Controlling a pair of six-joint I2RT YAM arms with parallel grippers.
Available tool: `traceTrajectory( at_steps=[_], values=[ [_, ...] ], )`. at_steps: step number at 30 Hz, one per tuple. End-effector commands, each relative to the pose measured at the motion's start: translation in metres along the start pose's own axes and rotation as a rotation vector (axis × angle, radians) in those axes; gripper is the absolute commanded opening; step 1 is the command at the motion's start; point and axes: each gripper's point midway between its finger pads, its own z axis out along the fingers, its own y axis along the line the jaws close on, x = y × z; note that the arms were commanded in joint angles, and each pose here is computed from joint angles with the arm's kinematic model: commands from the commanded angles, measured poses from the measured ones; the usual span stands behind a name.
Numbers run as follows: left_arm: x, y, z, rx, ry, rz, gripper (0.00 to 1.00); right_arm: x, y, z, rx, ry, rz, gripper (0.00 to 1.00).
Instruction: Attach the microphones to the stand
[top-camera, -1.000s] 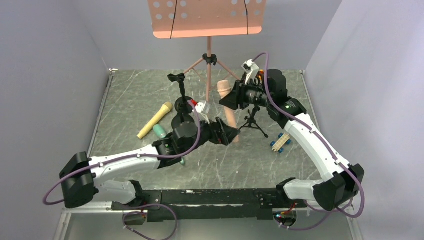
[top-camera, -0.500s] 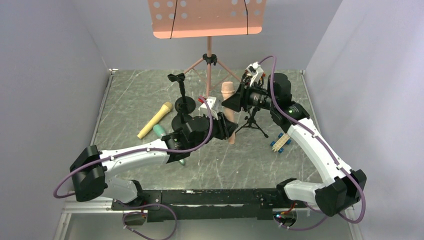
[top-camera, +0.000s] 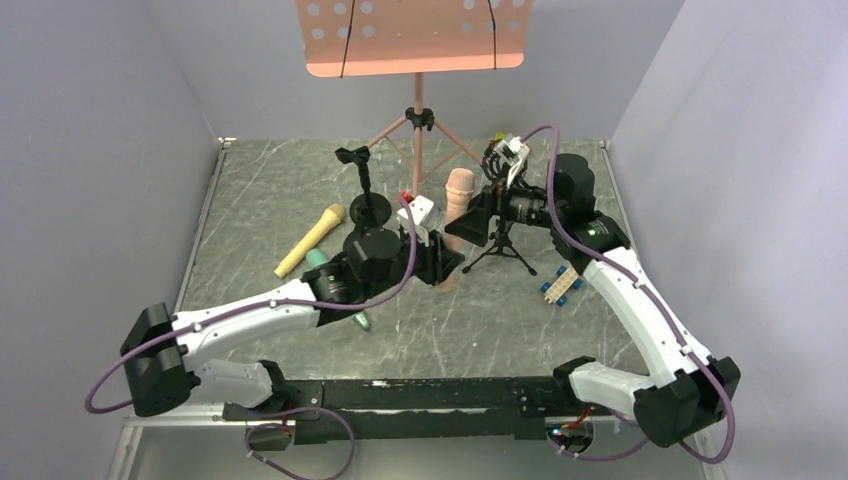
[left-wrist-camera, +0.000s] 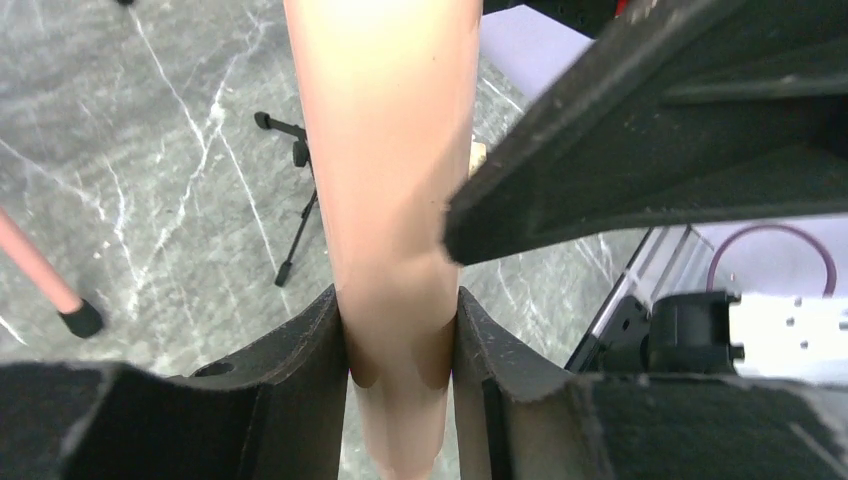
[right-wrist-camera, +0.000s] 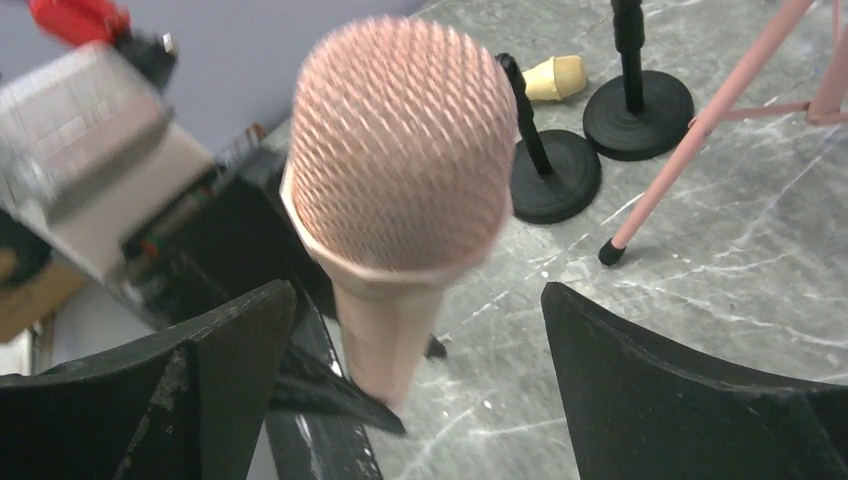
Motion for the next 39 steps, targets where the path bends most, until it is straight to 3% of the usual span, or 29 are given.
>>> traceTrajectory(
  at_steps=[1,5,14,21,39],
  values=[
    [-0.026,-0.007,-0.030,0.144,-0.014,0.157,0.00,-0.006,0.027,-0.025,-0.119,0.014,-0.237,1.00],
    [-0.021,0.012,-0.053,0.213,0.087,0.241,0.00,0.002,0.035,-0.045,-0.122,0.065,-0.368,1.00],
    [0.011,0.034,-0.086,0.336,0.337,0.537,0.00,0.019,0.052,-0.070,-0.234,0.138,-0.467,1.00],
    [0.006,0.026,-0.098,0.391,0.308,0.598,0.00,0.029,0.048,-0.066,-0.294,0.156,-0.531,1.00],
    [0.021,0.006,-0.103,0.523,0.381,0.589,0.00,0.030,0.063,-0.040,-0.490,0.174,-0.521,1.00]
  ],
)
